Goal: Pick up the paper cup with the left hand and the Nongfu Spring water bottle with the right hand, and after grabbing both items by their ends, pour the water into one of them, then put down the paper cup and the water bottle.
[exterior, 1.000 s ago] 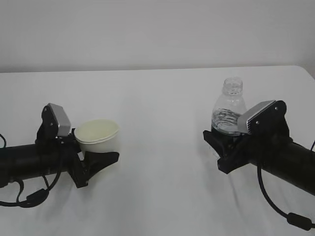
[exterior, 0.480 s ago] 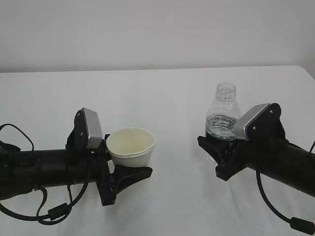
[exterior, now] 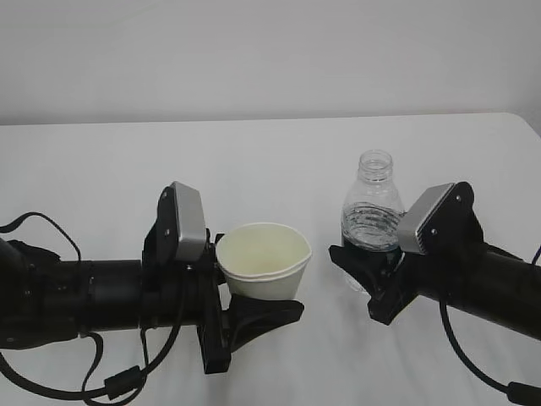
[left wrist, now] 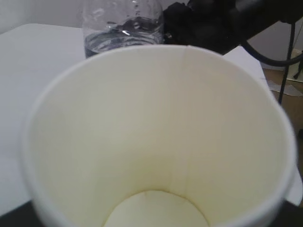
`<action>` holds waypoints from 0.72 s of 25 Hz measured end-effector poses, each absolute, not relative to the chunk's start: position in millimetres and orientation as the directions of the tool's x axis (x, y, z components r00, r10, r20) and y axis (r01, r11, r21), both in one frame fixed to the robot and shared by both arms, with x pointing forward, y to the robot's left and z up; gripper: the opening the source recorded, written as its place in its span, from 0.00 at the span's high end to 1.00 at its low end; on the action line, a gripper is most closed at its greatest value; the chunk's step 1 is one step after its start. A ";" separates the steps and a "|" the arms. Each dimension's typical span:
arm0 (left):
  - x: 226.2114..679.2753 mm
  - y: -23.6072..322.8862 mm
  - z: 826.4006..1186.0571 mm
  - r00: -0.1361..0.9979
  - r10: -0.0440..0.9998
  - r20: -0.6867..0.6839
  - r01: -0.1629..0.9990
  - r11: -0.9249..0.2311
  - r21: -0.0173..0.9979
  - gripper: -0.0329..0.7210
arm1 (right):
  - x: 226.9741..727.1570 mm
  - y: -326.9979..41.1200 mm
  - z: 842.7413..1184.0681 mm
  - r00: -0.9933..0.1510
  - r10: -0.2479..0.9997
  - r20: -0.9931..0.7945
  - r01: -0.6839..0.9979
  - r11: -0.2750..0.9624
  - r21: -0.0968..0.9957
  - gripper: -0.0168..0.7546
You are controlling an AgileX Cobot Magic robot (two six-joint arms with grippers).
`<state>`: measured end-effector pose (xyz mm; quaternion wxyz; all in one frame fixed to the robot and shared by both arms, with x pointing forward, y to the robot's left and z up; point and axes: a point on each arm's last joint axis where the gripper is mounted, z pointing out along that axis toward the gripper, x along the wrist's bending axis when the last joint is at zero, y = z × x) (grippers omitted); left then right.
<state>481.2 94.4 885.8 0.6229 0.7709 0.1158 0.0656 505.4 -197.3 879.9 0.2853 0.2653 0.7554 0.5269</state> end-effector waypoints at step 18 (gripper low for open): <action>457.5 68.5 886.0 0.985 0.163 -0.053 0.086 -0.202 0.976 0.34 | 501.3 -190.7 898.7 -0.754 0.621 -0.215 -0.008 0.318 0.948 0.39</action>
